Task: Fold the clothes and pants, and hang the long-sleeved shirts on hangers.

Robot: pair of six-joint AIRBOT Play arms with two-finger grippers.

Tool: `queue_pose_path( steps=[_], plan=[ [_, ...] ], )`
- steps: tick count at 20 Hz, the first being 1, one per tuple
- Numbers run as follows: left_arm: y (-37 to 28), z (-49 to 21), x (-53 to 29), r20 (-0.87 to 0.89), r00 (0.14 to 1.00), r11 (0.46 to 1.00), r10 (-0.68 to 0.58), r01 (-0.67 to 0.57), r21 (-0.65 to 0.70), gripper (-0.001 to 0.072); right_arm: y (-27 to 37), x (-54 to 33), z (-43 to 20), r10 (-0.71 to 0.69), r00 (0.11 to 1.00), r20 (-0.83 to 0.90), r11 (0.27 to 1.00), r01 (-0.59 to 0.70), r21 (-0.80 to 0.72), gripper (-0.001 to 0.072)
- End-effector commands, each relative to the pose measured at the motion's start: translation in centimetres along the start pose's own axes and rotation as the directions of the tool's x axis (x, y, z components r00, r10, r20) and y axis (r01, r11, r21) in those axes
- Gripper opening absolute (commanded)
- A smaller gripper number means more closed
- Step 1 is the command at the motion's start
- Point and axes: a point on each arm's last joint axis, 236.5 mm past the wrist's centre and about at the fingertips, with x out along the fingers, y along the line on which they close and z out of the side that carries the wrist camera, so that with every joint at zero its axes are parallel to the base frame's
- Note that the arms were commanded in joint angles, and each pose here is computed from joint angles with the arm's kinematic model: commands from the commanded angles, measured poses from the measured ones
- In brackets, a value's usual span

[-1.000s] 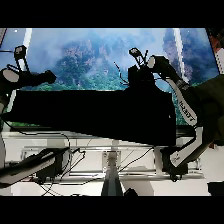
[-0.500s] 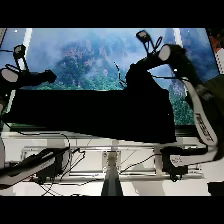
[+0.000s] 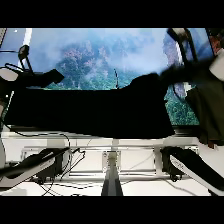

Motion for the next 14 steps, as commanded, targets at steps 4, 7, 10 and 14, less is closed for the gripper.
queue_pose_path(
  steps=[4,7,10,14],
  plan=[
    [-11.1,-5.3,3.0,-0.181,0.962,0.968,-0.204,0.226,0.111,0.0694,6.7,-4.2,-17.2,0.152,0.949,-0.276,0.976,-0.099,0.196,0.0018],
    [-17.7,-7.5,5.5,-0.220,0.912,0.930,-0.347,0.365,0.047,0.0694,8.2,-4.7,-18.5,0.183,0.957,-0.224,0.972,-0.142,0.186,0.0019],
    [-22.2,-9.8,8.2,-0.276,0.871,0.904,-0.407,0.428,0.018,0.0694,9.1,-5.2,-18.5,0.209,0.958,-0.195,0.968,-0.175,0.179,0.0018],
    [-26.2,-10.6,12.9,-0.354,0.838,0.884,-0.417,0.464,0.056,0.0694,8.9,-5.1,-18.5,0.200,0.960,-0.194,0.970,-0.165,0.179,0.0019]
  ],
)
